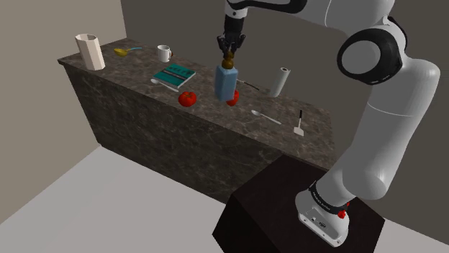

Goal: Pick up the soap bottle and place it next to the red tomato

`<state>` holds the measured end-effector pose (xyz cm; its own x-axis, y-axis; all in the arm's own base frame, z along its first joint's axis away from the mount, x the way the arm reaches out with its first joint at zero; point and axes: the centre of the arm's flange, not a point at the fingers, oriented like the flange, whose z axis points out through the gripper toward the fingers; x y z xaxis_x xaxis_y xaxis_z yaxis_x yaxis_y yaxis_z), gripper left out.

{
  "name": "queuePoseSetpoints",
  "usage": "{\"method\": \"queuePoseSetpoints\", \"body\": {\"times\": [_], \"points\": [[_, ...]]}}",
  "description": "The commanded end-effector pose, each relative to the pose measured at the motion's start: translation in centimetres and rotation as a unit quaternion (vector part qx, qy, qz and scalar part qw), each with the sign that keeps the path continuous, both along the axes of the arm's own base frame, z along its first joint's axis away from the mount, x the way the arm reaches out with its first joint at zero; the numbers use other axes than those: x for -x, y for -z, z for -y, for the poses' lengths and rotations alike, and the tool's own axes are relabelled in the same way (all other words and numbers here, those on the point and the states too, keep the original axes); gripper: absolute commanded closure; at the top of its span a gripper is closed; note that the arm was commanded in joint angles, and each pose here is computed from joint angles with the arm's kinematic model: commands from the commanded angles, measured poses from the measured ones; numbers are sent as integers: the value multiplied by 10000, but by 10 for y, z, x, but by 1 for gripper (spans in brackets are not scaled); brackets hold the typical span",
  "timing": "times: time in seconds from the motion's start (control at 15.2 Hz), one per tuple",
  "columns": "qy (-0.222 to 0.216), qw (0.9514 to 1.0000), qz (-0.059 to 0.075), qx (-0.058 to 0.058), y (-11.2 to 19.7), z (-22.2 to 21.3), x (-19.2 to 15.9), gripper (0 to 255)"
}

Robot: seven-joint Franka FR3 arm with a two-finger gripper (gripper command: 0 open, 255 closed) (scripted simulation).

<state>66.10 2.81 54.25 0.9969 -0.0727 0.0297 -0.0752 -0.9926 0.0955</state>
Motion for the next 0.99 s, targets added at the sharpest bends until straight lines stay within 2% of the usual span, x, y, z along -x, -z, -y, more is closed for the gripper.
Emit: {"method": "queuePoseSetpoints", "body": {"times": [0.0,0.92], "points": [[5,10000,4,1,10,-4,-2,255],[5,10000,4,1,84,-4,-2,255]]}}
